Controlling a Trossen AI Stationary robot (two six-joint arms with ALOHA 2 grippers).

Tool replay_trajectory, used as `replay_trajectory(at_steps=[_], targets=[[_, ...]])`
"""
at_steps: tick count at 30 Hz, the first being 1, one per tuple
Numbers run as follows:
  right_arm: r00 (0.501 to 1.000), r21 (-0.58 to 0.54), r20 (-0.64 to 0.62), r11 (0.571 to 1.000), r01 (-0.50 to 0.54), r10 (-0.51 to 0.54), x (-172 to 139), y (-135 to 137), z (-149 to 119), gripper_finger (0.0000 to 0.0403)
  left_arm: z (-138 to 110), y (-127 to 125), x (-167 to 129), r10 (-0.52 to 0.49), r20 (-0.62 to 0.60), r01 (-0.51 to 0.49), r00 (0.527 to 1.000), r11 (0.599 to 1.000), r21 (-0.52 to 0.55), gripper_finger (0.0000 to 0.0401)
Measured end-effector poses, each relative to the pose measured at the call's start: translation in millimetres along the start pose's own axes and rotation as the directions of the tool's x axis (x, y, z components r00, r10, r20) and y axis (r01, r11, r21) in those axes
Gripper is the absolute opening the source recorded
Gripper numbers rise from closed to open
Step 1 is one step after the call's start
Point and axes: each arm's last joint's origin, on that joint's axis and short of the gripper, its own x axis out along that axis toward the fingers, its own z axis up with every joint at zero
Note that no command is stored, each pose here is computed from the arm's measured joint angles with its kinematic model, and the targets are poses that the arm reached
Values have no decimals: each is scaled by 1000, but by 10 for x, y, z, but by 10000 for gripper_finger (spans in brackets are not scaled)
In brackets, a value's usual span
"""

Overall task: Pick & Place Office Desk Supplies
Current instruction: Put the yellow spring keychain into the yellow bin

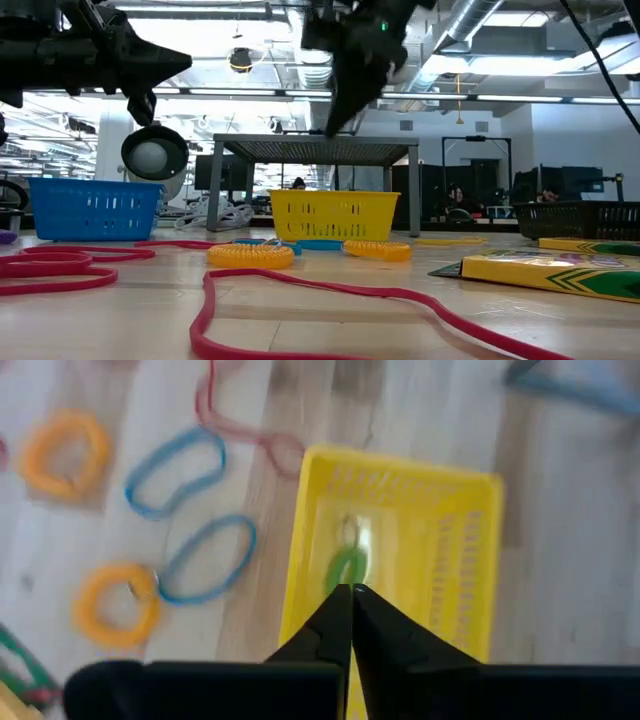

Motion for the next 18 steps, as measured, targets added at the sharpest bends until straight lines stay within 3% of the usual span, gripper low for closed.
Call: replay_trajectory(at_steps=[9,15,18], targets=[[966,133,254,991,23,-56,-1051,-66,-29,2,181,-128,125,-111,-36,111,993,994,6,8],[940,199,338,980,-22,-47,-1603,67,-189,3,230,-176,304,-52,-208,52,977,999,-7,8],[938,226,337,974,3,-81,-1764,132,-273,2,258,-226,428,-82,-303,71,949,996,-48,8]])
